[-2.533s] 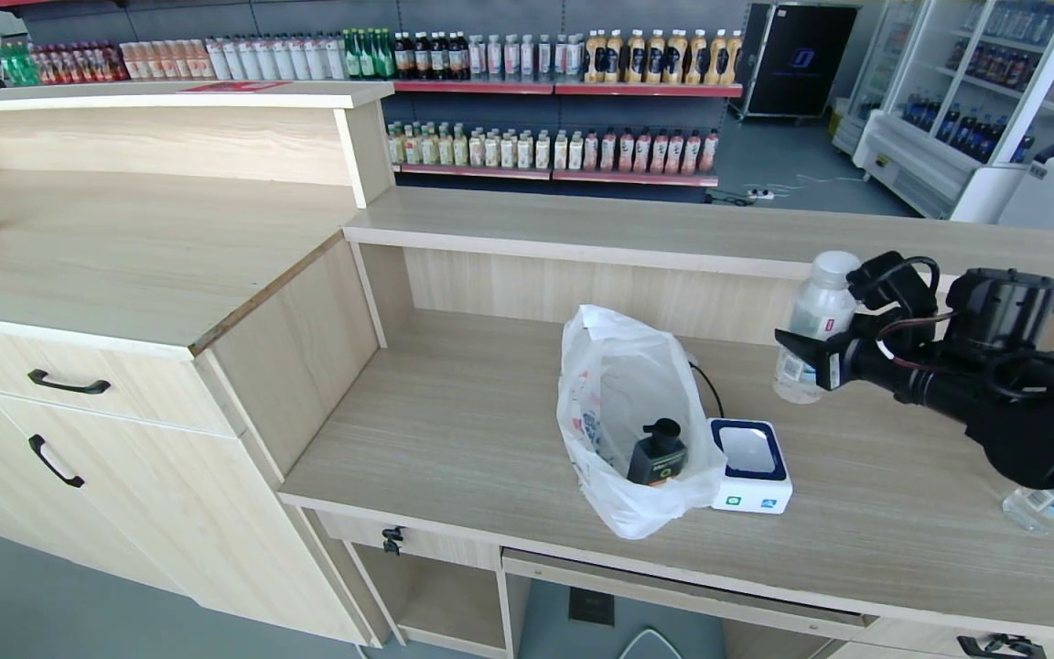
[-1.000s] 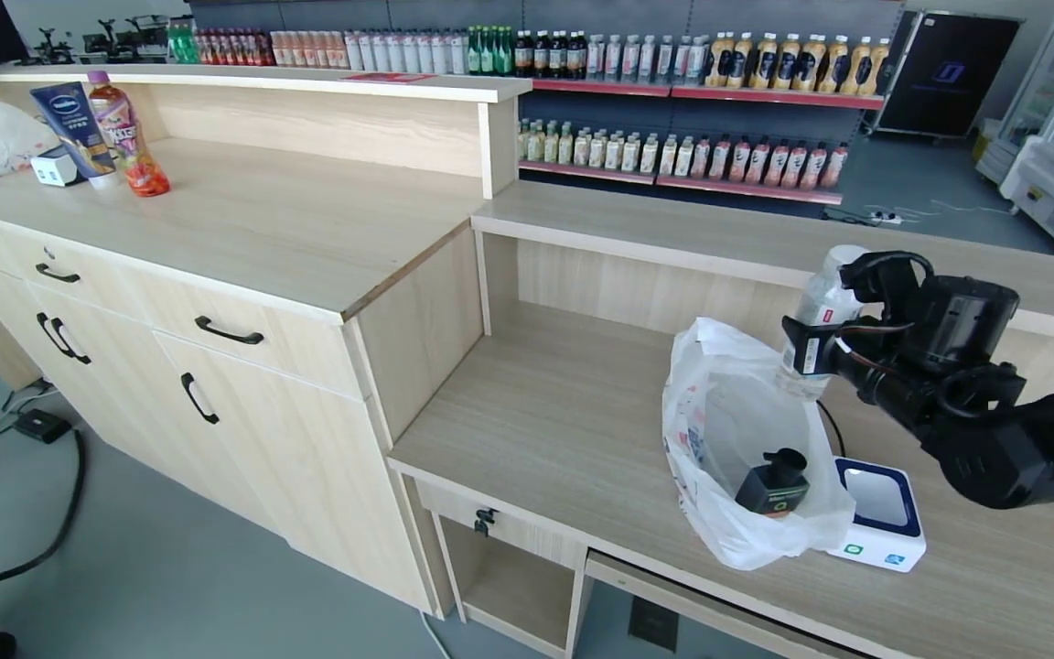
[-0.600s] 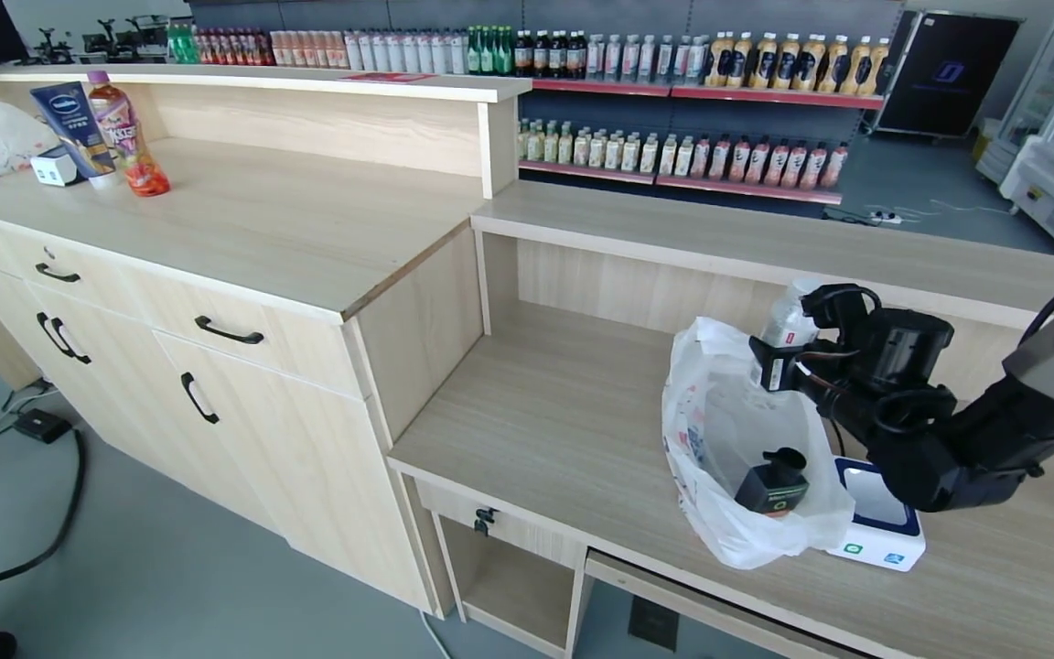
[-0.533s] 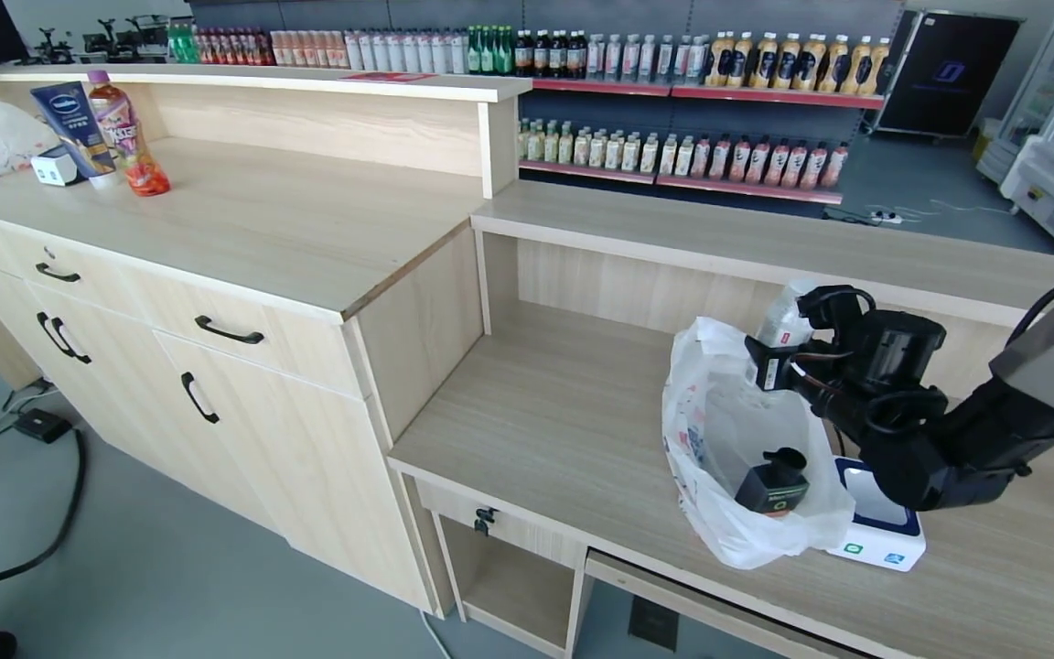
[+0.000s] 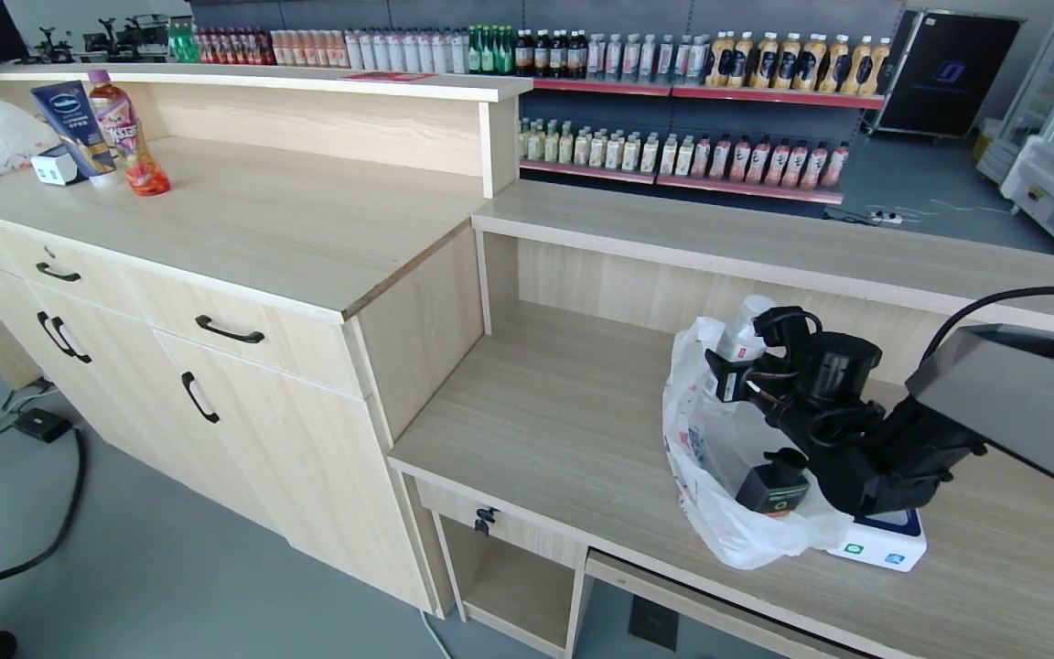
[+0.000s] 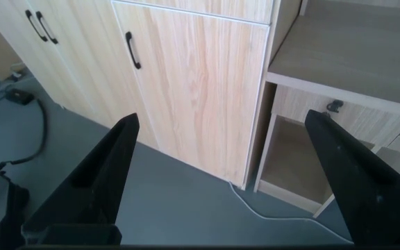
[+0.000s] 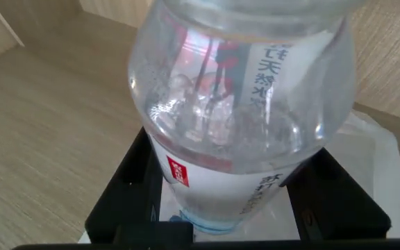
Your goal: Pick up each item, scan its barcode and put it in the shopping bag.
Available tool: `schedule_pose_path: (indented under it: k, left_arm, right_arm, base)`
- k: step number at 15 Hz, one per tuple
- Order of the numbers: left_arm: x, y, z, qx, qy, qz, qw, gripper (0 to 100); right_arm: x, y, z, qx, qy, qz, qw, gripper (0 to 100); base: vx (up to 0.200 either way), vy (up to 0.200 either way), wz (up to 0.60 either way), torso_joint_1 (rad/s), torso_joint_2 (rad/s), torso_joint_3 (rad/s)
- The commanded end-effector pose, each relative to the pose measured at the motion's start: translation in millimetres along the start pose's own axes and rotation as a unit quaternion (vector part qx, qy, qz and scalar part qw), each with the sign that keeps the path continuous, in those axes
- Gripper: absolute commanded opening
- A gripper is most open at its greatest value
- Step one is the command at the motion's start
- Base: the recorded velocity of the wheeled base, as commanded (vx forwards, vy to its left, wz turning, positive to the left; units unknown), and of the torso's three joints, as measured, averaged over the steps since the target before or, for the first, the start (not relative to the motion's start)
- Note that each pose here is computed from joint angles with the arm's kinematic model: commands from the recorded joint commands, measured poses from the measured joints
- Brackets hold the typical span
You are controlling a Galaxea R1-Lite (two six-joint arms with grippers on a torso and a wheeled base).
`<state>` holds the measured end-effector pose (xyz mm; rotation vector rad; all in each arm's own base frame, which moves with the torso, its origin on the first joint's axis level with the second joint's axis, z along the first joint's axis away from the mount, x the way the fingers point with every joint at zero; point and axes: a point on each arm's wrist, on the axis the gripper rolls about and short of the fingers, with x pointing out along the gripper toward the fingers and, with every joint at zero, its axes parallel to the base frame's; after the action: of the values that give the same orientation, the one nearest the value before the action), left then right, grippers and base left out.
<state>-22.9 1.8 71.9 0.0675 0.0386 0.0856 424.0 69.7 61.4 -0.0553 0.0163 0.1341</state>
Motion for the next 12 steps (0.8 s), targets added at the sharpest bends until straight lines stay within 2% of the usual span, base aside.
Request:
schedule_pose_path:
  k: [1,7,10,12]
  left_arm:
    - [0,0.0,0.0,0.0,0.0,0.0,1.0,100]
    - [0,0.0,0.0,0.0,0.0,0.0,1.0,100]
    - [0,0.0,0.0,0.0,0.0,0.0,1.0,100]
    - [0,0.0,0.0,0.0,0.0,0.0,1.0,100]
  right_arm:
    - [6,8,-8,0.003,0.001,0.008,1.0,0]
    - [19,4,-10,0.003,-0.014,0.003,1.0,0]
    - [16,-9,1,0.003,-0.027,-0.013,1.0,0]
    - [15,-28,-3,0.004,-0.019,-0.034,0.999,0]
  base:
    - [0.0,0.0,0.0,0.0,0.0,0.0]
    - [0.0,0.0,0.0,0.0,0.0,0.0]
    - [0.0,0.0,0.0,0.0,0.0,0.0]
    - [0.0,0.0,0.0,0.0,0.0,0.0]
